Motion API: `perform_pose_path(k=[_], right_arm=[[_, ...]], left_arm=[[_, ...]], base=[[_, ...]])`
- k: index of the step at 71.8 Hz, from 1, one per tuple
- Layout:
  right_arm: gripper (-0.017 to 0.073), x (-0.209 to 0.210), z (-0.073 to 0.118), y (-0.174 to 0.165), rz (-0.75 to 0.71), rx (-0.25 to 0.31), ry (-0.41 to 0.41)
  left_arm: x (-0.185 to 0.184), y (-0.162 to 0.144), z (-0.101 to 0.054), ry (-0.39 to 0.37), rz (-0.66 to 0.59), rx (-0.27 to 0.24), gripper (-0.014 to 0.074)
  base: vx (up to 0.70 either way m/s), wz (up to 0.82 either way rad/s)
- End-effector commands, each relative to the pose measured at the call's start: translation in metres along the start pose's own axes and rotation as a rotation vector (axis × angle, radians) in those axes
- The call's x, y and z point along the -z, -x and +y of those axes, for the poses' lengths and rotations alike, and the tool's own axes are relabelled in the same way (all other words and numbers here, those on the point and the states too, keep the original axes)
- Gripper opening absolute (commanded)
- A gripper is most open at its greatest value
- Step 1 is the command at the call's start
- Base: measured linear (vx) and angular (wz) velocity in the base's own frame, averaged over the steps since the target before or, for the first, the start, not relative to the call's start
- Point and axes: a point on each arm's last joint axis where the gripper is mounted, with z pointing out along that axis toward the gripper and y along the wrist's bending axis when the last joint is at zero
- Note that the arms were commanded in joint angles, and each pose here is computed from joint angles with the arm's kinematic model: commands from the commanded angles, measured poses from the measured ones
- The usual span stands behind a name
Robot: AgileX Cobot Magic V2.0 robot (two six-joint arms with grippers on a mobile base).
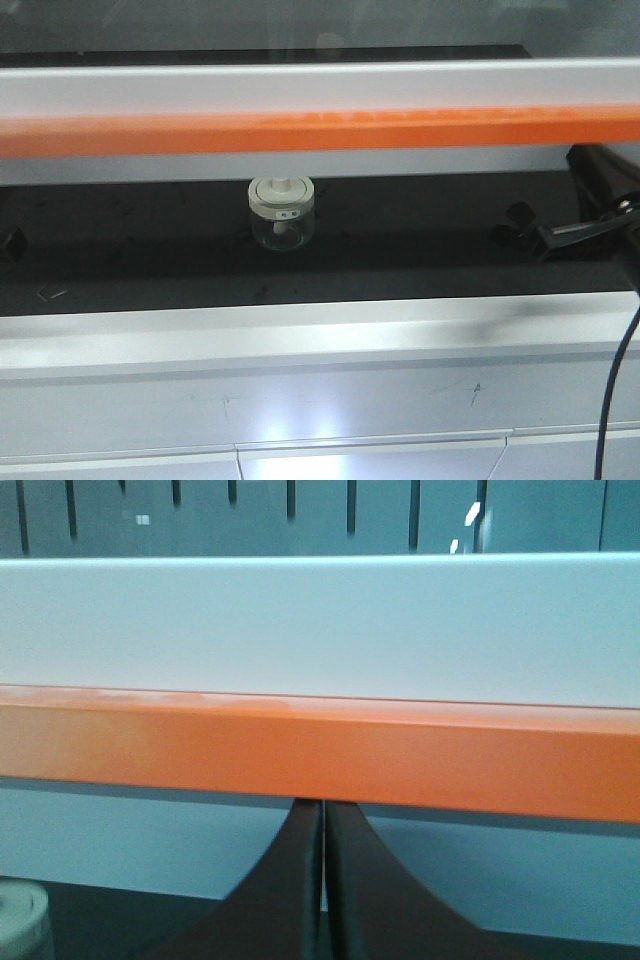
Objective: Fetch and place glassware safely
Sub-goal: 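Raise the sash fully and withdraw both grippers from the handle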
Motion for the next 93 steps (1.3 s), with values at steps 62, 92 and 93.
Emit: perform_pose_path(k=[62, 92, 93], right_arm=[[-0.0001, 0.090, 0.016, 0.010, 0.128, -0.047, 0.097], [-0.0001, 0.092, 0.014, 0.003, 0.194, -0.045, 0.077], [-0.0001, 0.092, 0.014, 0.003, 0.194, -0.045, 0.077]], left_arm=[[0.103, -0.012, -0.001, 0.001, 0.023, 0.016, -0.0007], [0.108, -0.022, 0.000, 0.012, 0.127, 0.014, -0.0007], [0.108, -0.022, 0.000, 0.012, 0.127, 0.014, -0.0007]], base=[[0.00, 0.00], [0.00, 0.00], [0.00, 0.00]])
